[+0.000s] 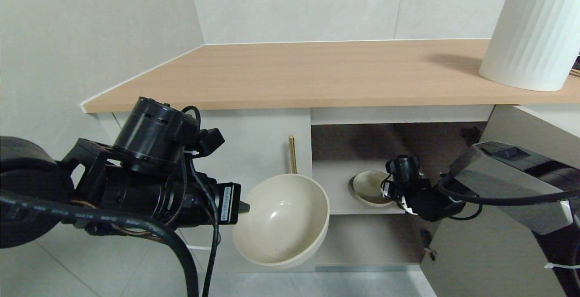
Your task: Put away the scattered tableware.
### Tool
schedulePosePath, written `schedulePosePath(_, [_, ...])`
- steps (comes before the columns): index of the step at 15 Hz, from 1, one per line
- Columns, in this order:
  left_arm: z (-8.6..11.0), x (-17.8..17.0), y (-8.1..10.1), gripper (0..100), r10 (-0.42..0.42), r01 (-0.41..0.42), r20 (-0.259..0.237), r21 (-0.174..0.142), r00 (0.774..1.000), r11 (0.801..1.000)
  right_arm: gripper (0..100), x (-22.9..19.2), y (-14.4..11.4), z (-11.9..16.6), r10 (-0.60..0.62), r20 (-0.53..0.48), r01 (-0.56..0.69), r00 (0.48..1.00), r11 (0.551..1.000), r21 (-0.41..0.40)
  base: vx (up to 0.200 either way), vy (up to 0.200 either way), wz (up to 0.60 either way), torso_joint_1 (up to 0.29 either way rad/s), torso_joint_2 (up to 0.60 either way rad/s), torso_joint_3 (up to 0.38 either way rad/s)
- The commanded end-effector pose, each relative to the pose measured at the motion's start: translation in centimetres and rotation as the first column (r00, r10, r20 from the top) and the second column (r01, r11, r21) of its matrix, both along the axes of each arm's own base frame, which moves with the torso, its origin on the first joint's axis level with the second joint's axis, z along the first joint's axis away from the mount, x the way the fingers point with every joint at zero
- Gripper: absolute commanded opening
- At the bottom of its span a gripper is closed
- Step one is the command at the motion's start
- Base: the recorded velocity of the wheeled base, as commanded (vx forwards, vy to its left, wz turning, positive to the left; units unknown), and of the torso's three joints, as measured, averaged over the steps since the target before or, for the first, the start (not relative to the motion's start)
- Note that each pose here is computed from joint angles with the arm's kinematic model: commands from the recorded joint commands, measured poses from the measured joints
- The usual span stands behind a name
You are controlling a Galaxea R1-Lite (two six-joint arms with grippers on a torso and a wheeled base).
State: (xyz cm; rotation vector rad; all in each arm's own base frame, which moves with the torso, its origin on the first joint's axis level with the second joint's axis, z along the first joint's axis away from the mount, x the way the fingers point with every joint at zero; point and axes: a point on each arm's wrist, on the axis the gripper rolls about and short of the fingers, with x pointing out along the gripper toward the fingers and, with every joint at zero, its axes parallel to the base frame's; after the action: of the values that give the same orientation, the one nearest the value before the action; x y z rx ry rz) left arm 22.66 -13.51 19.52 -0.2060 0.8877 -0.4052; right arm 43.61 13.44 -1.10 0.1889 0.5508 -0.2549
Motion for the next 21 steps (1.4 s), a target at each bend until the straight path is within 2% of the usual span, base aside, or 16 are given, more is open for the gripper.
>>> schedulePosePath(1, [-0.1,0.1,-0.1,0,0.0,0.0,-0.005,0.003,1.0,1.0,0,0.1,0.1,-0.1,0.0,0.003,0.0,1.0,1.0,0.001,0.0,0.0,0.0,0.0,0.0,0.0])
schedulePosePath(5, [-0.2,0.1,-0.1,0,0.0,0.0,-0.007,0.005,1.0,1.0,0,0.4,-0.1,0.2,-0.006,0.035,0.006,0.999,1.0,0.008,0.0,0.0,0.0,0.0,0.0,0.0])
schedulePosePath(6, [-0.2,0.1,-0.1,0,0.0,0.0,-0.007,0.005,1.0,1.0,100,0.4,-0.1,0.2,-0.006,0.035,0.006,0.999,1.0,0.008,0.0,0.0,0.0,0.0,0.0,0.0])
schedulePosePath(10, [-0.3,0.2,-0.2,0,0.001,-0.001,-0.009,0.005,1.0,1.0,100,0.5,-0.1,0.9,-0.007,0.074,0.006,0.997,1.0,0.022,0.0,0.0,0.0,0.0,0.0,0.0])
schedulePosePath(12, [-0.6,0.5,-0.3,0,0.009,-0.009,-0.016,0.014,1.0,1.0,100,0.1,-0.1,2.3,-0.008,0.098,0.005,0.995,1.0,0.029,0.0,0.0,0.0,0.0,0.0,0.0])
schedulePosePath(14, [-1.6,1.1,-0.7,0,0.044,-0.042,-0.026,0.071,0.999,0.997,100,-1.9,0.1,4.4,0.03,0.082,-0.033,0.996,0.999,0.036,0.0,0.0,0.0,0.0,0.0,0.0])
schedulePosePath(16, [-2.9,1.6,-1.6,0,0.081,-0.077,-0.023,0.154,0.996,0.985,100,-4.8,1.0,7.2,0.161,0.047,-0.164,0.986,0.983,0.086,0.0,0.0,0.0,0.0,0.0,0.0])
schedulePosePath(17, [-3.6,1.7,-2.3,0,0.096,-0.09,-0.019,0.198,0.995,0.976,100,-6.9,1.8,8.9,0.257,0.021,-0.258,0.966,0.958,0.123,0.0,0.0,0.0,0.0,0.0,0.0])
schedulePosePath(19, [-4.7,1.6,-3.4,0,0.109,-0.103,-0.011,0.26,0.994,0.96,100,-10.3,3.0,11.7,0.397,-0.008,-0.389,0.918,0.904,0.179,0.0,0.0,0.0,0.0,0.0,0.0])
schedulePosePath(20, [-5.3,1.4,-4.2,0,0.112,-0.109,0.007,0.306,0.994,0.946,100,-12.8,3.6,13.5,0.486,-0.014,-0.472,0.874,0.856,0.212,0.0,0.0,0.0,0.0,0.0,0.0])
schedulePosePath(21, [-5.7,1.3,-4.7,0,0.113,-0.112,0.017,0.335,0.993,0.936,100,-14.7,4.1,14.7,0.554,-0.012,-0.535,0.833,0.81,0.24,0.0,0.0,0.0,0.0,0.0,0.0])
